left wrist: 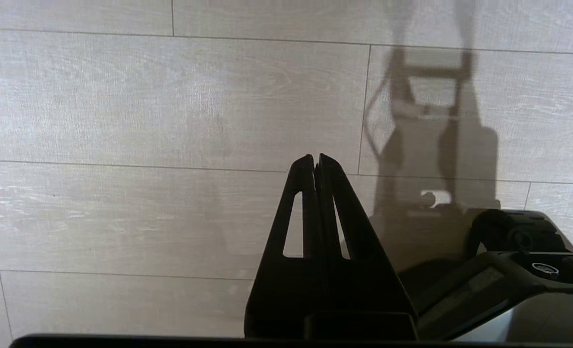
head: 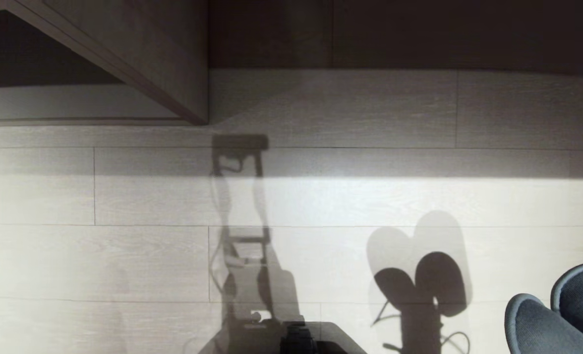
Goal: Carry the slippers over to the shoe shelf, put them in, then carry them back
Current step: Place the slippers into the shoe cabinet
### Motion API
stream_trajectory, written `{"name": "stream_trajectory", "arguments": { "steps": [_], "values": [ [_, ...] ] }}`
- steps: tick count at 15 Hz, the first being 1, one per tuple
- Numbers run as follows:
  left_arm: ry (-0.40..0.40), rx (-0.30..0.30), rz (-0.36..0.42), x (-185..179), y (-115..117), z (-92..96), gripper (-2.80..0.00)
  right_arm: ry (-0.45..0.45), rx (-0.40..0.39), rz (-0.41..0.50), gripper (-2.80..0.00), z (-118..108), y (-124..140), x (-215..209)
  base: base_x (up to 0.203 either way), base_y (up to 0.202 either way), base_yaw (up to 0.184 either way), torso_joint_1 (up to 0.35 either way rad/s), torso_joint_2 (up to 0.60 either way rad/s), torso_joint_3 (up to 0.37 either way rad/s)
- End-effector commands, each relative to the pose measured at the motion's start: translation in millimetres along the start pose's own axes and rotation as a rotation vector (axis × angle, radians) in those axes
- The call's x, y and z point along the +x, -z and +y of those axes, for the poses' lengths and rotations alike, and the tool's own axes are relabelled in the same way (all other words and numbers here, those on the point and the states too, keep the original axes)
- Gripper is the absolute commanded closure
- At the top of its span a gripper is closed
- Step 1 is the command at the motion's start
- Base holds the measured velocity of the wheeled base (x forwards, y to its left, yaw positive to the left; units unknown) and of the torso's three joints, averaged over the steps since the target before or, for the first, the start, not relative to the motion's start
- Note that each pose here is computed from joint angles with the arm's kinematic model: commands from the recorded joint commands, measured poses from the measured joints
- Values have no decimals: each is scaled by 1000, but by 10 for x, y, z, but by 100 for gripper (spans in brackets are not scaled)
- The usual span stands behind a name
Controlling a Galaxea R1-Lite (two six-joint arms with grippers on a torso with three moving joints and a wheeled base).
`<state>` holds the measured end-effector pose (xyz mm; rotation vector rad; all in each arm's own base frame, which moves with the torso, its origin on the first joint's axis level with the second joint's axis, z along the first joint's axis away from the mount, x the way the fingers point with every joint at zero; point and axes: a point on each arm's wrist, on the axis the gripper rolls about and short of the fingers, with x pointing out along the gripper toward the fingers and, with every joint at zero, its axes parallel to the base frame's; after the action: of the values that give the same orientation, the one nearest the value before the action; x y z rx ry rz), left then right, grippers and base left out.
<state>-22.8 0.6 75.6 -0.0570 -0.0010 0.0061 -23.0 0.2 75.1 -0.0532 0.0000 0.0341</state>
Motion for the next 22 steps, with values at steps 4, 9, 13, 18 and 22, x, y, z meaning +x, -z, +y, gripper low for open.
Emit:
{"name": "stream_trajectory", "arguments": {
  "steps": [4,9,13,18,22],
  "values": [
    [0,-1,-1,0,-1,0,0,-1,0,2,0,0,4,2,0,0,0,3,-1,200],
    [0,-1,-1,0,-1,0,0,-1,0,2,0,0,4,2,0,0,0,1,4,200],
    [0,-1,-1,0,-1,0,0,-1,0,2,0,0,4,2,0,0,0,4,2,204],
    [0,0,1,0,1,0,0,-1,0,2,0,0,4,2,0,0,0,4,0,203],
    [0,2,1,0,1,0,0,0,0,2,0,1,4,2,0,0,0,2,2,202]
  ]
}}
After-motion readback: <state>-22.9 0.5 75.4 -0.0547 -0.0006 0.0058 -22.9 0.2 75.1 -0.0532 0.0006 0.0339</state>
